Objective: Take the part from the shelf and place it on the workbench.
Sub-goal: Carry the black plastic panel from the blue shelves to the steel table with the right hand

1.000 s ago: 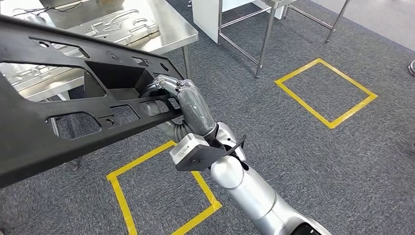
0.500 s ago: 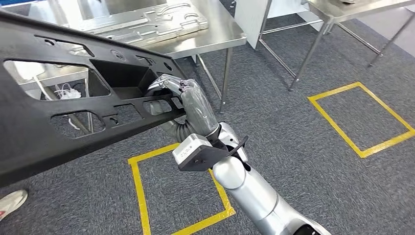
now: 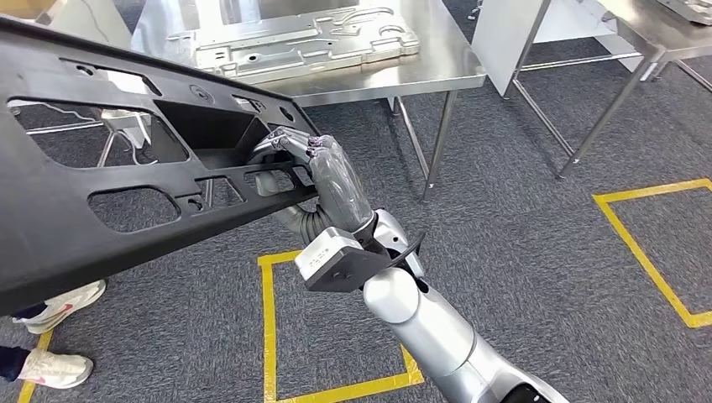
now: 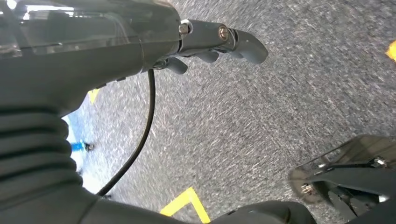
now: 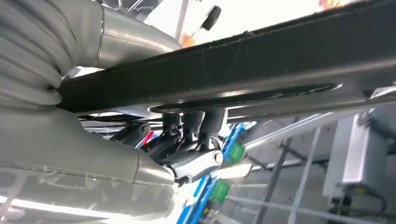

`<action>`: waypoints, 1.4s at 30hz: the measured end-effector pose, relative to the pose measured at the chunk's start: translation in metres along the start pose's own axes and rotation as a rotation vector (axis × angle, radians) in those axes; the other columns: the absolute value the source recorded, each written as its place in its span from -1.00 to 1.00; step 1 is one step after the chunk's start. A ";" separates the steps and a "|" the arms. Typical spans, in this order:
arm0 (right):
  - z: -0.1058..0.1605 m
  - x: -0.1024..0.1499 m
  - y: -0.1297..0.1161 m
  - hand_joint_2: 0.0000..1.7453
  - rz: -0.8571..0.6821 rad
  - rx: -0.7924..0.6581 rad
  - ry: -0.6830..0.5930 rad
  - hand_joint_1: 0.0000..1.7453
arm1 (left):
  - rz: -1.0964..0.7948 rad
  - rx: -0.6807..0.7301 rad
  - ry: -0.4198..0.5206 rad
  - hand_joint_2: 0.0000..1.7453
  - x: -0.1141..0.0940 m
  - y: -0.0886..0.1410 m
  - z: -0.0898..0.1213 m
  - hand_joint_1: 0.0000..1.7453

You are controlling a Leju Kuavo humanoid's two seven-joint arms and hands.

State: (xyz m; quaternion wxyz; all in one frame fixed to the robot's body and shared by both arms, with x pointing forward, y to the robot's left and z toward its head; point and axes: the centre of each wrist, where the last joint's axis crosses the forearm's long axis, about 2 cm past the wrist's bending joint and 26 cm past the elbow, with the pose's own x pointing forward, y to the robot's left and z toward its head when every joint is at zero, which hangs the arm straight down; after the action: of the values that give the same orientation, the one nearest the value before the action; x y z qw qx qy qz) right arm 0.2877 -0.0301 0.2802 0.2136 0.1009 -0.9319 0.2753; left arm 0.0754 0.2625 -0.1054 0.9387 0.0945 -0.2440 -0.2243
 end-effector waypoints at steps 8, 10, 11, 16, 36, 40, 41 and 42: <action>0.000 0.000 0.001 1.00 -0.049 0.011 0.009 1.00 | -0.005 -0.005 0.002 1.00 -0.001 0.000 0.000 -1.00; -0.001 0.000 0.001 1.00 -0.051 0.012 0.009 1.00 | -0.006 -0.007 0.004 1.00 -0.002 0.000 0.001 -1.00; -0.001 0.000 0.000 1.00 -0.052 0.012 0.008 1.00 | -0.006 -0.007 0.004 1.00 -0.002 0.000 0.001 -1.00; 0.001 -0.001 0.000 1.00 -0.051 0.013 0.011 1.00 | -0.007 -0.003 -0.001 1.00 0.001 0.002 -0.001 -1.00; 0.004 -0.003 0.000 1.00 -0.051 0.016 0.022 1.00 | -0.007 -0.003 0.006 1.00 -0.003 0.002 0.000 -1.00; 0.004 -0.003 0.000 1.00 -0.051 0.016 0.022 1.00 | -0.006 -0.003 0.007 1.00 -0.003 0.001 0.000 -1.00; 0.004 -0.003 0.000 1.00 -0.051 0.016 0.022 1.00 | -0.005 -0.003 0.008 1.00 -0.003 0.001 0.000 -1.00; 0.004 -0.003 0.000 1.00 -0.051 0.016 0.022 1.00 | -0.005 -0.003 0.008 1.00 -0.003 0.001 0.000 -1.00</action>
State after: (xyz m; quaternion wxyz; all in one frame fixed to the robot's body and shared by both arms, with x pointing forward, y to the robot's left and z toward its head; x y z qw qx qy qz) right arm 0.2888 -0.0320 0.2763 0.2299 0.1232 -0.9244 0.2782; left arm 0.0733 0.2652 -0.1059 0.9393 0.0944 -0.2398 -0.2267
